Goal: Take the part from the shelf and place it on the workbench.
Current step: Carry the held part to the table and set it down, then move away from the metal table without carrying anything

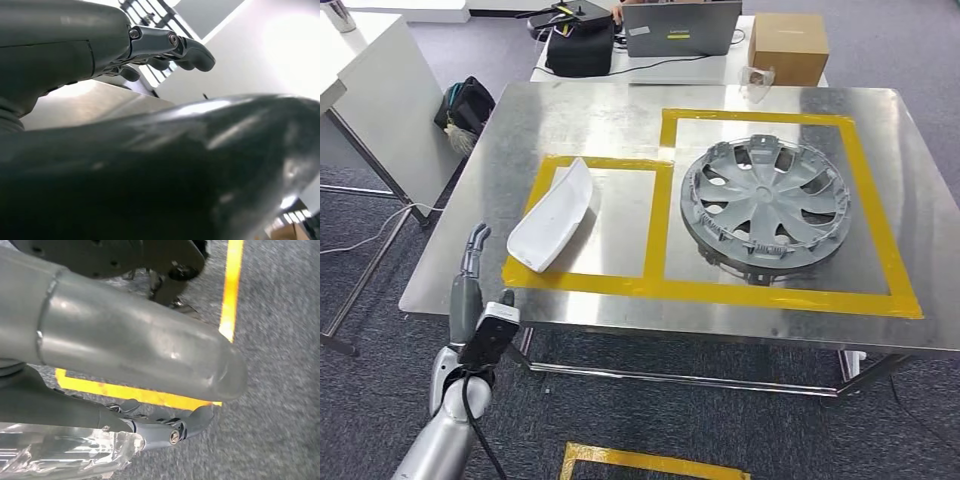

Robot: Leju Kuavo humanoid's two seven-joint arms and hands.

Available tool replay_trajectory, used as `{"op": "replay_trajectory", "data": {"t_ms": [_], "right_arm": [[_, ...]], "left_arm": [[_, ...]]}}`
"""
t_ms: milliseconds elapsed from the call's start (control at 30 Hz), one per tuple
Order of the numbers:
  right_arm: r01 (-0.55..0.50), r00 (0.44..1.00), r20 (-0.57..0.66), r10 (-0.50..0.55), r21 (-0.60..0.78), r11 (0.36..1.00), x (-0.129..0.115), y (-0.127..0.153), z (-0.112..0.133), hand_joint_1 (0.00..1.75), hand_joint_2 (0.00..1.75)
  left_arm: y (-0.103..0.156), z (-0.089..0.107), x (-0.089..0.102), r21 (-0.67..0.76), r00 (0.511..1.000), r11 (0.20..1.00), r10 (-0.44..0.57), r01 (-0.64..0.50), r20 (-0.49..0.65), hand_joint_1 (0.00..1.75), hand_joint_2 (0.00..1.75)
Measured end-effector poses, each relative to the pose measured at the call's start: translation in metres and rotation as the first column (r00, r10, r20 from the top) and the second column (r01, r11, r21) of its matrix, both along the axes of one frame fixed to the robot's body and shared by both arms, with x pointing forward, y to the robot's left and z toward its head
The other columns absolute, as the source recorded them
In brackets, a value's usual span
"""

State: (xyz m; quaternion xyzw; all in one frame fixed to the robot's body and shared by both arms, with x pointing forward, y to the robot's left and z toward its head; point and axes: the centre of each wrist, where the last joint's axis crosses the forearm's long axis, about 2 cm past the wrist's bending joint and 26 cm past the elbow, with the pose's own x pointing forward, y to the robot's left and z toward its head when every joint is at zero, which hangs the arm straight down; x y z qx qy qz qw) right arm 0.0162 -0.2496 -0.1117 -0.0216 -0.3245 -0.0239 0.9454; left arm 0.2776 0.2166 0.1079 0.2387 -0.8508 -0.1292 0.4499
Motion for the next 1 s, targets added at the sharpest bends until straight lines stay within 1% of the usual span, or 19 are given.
{"op": "replay_trajectory", "data": {"t_ms": [133, 233, 400, 500, 567, 667, 733, 800, 900, 1000], "right_arm": [[0.011, 1.000, -0.002, -0.011, 0.010, 1.000, -0.001, 0.007, 0.001, 0.00, 0.00], [0.022, 1.000, -0.012, -0.022, 0.015, 1.000, -0.005, 0.009, 0.001, 0.00, 0.00], [0.029, 0.999, -0.016, -0.029, 0.019, 0.999, -0.006, 0.010, 0.001, 0.00, 0.00], [0.035, 0.999, -0.019, -0.035, 0.021, 0.999, -0.006, 0.010, 0.001, 0.00, 0.00], [0.039, 0.999, -0.023, -0.038, 0.023, 0.999, -0.005, 0.010, 0.001, 0.00, 0.00], [0.037, 0.999, -0.033, -0.036, 0.028, 0.999, -0.004, 0.010, 0.001, 0.00, 0.00], [0.031, 0.998, -0.046, -0.030, 0.033, 0.999, -0.005, 0.011, 0.001, 0.00, 0.00], [0.024, 0.998, -0.053, -0.022, 0.037, 0.999, -0.006, 0.011, 0.001, 0.00, 0.00], [0.011, 0.998, -0.055, -0.009, 0.038, 0.999, -0.006, 0.010, 0.001, 0.00, 0.00], [0.001, 0.998, -0.056, 0.001, 0.040, 0.999, -0.006, 0.009, 0.001, 0.00, 0.00]], "left_arm": [[0.029, -0.019, -0.012, -0.079, 0.988, 0.985, 0.153, -0.153, -0.014, 0.00, 0.00], [0.049, -0.036, -0.024, -0.104, 0.972, 0.966, 0.232, -0.236, -0.044, 0.00, 0.00], [0.060, -0.048, -0.033, -0.102, 0.956, 0.952, 0.280, -0.288, -0.086, 0.00, 0.00], [0.066, -0.057, -0.038, -0.123, 0.938, 0.935, 0.314, -0.332, -0.144, 0.00, 0.00], [0.073, -0.070, -0.044, -0.157, 0.920, 0.917, 0.333, -0.367, -0.207, 0.00, 0.00], [0.087, -0.099, -0.059, -0.179, 0.881, 0.886, 0.363, -0.427, -0.304, 0.00, 0.00], [0.094, -0.122, -0.074, -0.159, 0.831, 0.860, 0.397, -0.486, -0.390, 0.00, 0.00], [0.099, -0.147, -0.095, -0.112, 0.754, 0.832, 0.426, -0.544, -0.499, 0.00, 0.00], [0.101, -0.176, -0.129, -0.028, 0.619, 0.807, 0.429, -0.589, -0.658, 0.00, 0.00], [0.094, -0.195, -0.163, 0.026, 0.465, 0.798, 0.377, -0.602, -0.801, 0.00, 0.00]]}}
